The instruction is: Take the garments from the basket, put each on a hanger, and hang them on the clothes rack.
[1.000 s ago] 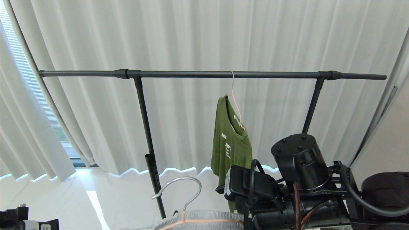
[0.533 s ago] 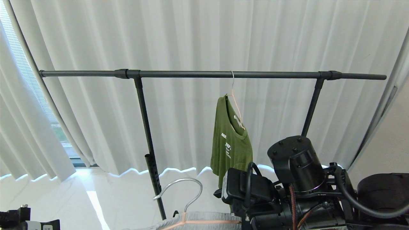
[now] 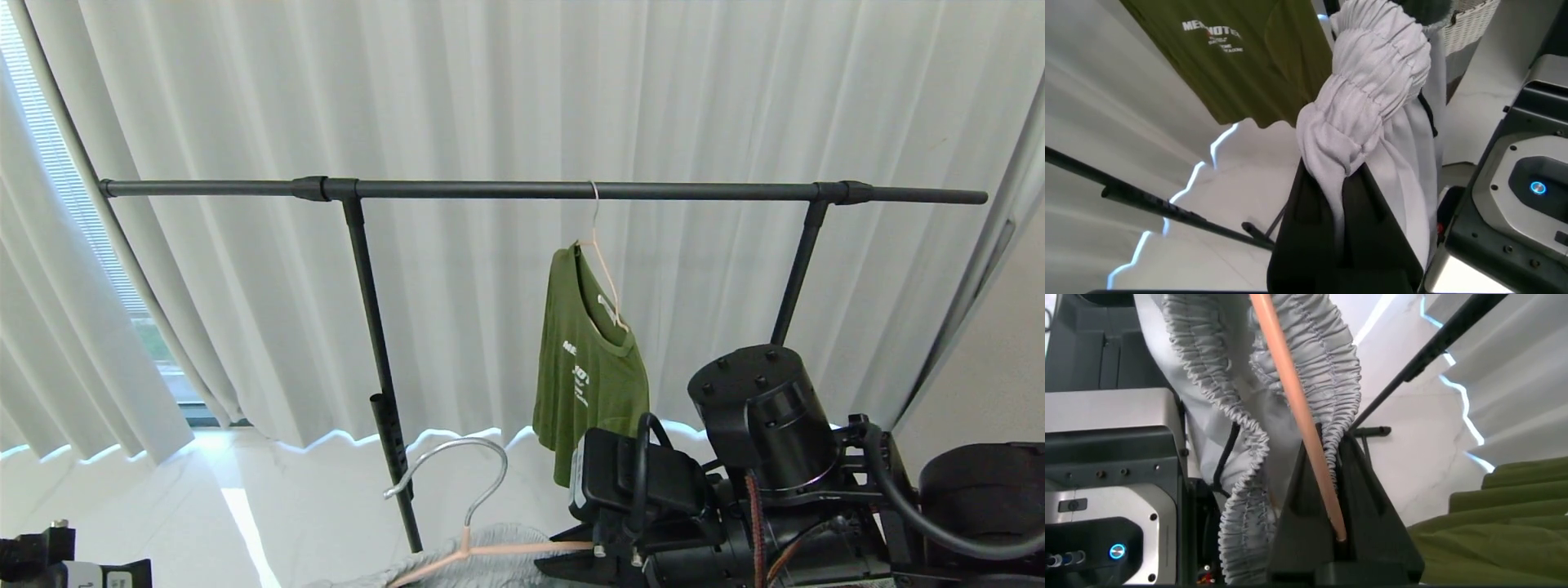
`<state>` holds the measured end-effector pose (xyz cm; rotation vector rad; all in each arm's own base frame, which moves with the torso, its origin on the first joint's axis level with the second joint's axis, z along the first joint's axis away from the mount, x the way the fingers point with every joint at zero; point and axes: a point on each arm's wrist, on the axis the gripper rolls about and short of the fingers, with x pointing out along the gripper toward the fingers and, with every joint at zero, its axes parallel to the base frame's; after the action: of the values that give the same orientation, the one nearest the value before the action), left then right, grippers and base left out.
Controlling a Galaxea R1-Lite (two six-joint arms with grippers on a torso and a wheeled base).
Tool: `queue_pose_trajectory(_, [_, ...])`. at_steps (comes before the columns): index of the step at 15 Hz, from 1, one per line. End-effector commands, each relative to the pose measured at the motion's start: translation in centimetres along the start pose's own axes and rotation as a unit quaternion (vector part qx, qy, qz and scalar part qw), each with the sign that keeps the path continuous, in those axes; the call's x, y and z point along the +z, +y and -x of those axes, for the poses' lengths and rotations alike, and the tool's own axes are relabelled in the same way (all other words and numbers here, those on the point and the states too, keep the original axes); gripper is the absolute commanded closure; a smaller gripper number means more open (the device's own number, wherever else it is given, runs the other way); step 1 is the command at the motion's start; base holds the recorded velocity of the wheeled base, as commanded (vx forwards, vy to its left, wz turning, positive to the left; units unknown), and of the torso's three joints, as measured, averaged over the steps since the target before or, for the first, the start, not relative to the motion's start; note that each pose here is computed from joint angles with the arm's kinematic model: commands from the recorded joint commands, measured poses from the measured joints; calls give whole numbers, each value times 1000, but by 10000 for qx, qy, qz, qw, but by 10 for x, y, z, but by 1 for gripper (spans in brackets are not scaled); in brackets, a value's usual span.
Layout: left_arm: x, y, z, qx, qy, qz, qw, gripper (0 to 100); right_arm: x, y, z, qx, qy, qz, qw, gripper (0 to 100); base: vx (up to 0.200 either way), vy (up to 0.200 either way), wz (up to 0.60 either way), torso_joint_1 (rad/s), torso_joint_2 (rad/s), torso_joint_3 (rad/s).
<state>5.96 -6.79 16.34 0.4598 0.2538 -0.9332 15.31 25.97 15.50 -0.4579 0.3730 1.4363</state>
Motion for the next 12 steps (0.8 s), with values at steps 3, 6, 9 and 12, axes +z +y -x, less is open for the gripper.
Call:
queue_pose_trajectory(3, [-1,0,-1,9,62,22,10000,0,8,2,12,-61,-187,85,9998,100,0,0,0,0,0,0])
queue_pose_trajectory(6, [-4,2,-1,135,132,122,9997,0,15,5,24,-114,-320,133,9993,100,0,0,0,0,0,0])
queue_pose_trajectory(9, [-10,5,-2,326,285,241,9988,0,19,6,36,-223,-441,185,9986,100,0,0,0,0,0,0])
queue_pose_trajectory(12, [-19,9,-4,584,547,392,9960,0,23,2,48,-392,-563,287,9972,100,0,0,0,0,0,0])
